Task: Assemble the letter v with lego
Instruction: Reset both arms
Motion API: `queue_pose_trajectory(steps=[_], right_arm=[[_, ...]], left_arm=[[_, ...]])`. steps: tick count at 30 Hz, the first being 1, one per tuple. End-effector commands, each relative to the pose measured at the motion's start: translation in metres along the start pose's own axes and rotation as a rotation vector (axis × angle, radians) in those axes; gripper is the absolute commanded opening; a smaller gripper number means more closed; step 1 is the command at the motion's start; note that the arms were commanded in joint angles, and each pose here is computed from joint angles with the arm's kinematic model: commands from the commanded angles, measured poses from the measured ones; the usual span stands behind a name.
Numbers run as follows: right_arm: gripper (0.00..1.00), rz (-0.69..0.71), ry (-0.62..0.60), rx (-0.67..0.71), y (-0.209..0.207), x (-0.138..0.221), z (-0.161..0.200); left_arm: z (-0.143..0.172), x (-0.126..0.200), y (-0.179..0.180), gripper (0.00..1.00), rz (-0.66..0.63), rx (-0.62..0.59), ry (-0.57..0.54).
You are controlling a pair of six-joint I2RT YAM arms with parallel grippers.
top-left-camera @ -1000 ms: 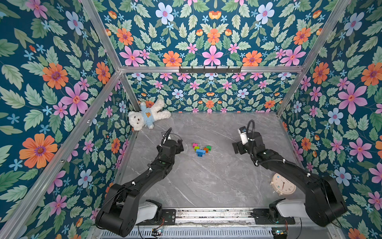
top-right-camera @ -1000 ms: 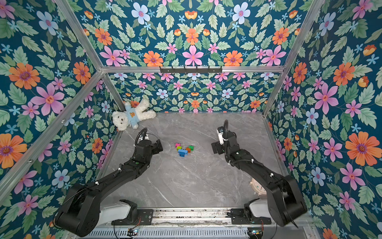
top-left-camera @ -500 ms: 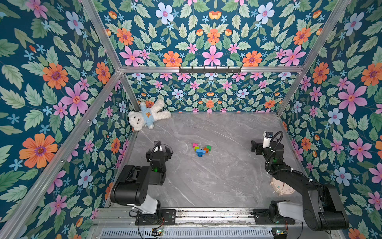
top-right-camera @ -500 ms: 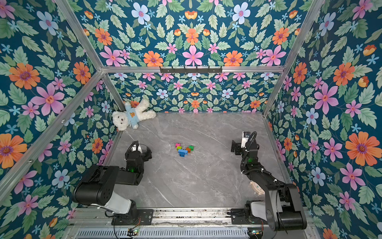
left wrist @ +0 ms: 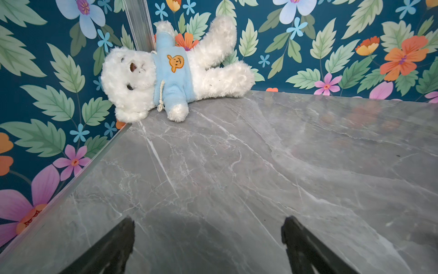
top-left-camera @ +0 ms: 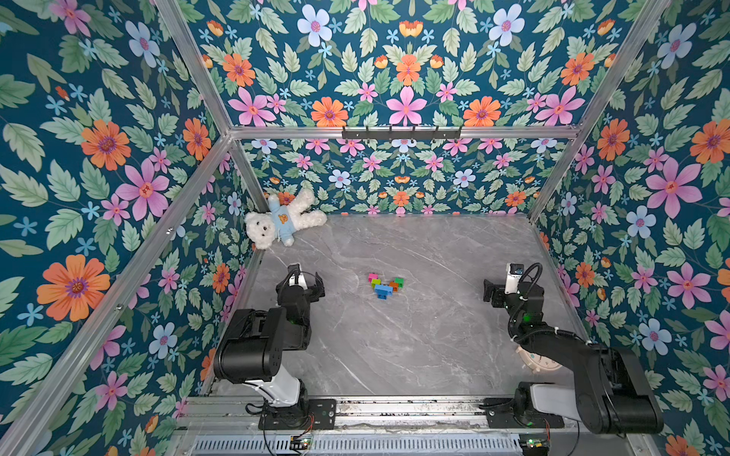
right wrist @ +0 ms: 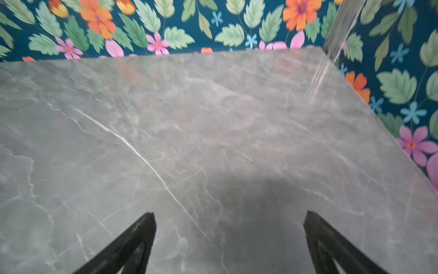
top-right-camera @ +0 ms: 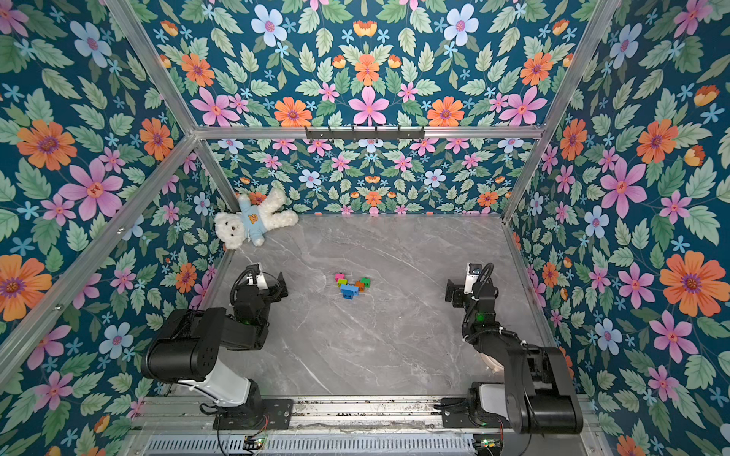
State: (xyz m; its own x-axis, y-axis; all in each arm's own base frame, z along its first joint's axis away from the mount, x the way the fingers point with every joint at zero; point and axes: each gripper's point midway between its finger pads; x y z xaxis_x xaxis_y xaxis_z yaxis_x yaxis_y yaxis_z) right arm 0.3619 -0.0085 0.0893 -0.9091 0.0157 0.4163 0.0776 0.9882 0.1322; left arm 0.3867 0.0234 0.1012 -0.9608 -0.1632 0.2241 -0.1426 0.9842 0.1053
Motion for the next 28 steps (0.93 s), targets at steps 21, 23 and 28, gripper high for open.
queue_pose_trajectory(steps=[21,23,28], right_arm=[[0.99,0.001,-0.104,-0.036,-0.002,-0.011,-0.016],[0.99,-0.001,-0.102,-0.041,-0.001,-0.011,-0.016],[0.99,-0.001,-0.098,-0.042,-0.001,-0.011,-0.016]], left_arm=[[-0.008,0.0,-0.002,0.99,0.012,-0.011,-0.031],[-0.007,0.001,-0.002,0.99,0.011,-0.011,-0.028],[-0.007,0.0,-0.002,0.99,0.011,-0.01,-0.029]])
Point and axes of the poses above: each gripper's point midway between its finger pads, its own x axis back along the fingers, its own y axis along the line the jaws close on, z = x × y, and after that the axes turned 5 degrees about -x, right-handed
